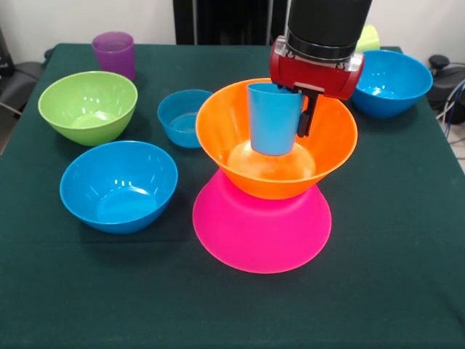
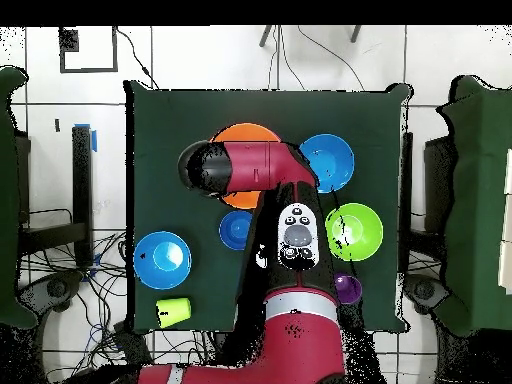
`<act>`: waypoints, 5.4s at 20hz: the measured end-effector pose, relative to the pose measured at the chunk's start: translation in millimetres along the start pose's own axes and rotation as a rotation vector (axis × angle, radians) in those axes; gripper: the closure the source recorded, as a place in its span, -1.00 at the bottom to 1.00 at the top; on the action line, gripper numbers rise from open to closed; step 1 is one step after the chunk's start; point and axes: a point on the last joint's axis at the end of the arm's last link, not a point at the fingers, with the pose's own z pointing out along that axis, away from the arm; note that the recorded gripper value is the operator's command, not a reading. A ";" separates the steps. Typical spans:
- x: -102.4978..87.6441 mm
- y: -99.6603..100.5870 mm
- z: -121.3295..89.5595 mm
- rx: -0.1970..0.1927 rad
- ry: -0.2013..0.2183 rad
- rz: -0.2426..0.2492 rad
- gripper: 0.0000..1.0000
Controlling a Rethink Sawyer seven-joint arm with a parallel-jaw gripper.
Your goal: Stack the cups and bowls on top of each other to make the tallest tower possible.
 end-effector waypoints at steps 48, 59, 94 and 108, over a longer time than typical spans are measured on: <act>-6.2 -6.7 25.7 -0.040 -0.053 0.021 1.00; 0.5 -1.2 28.1 -0.051 -0.037 0.017 1.00; 20.8 9.0 22.5 -0.072 -0.012 0.002 1.00; 28.4 7.9 11.3 -0.011 0.010 -0.021 1.00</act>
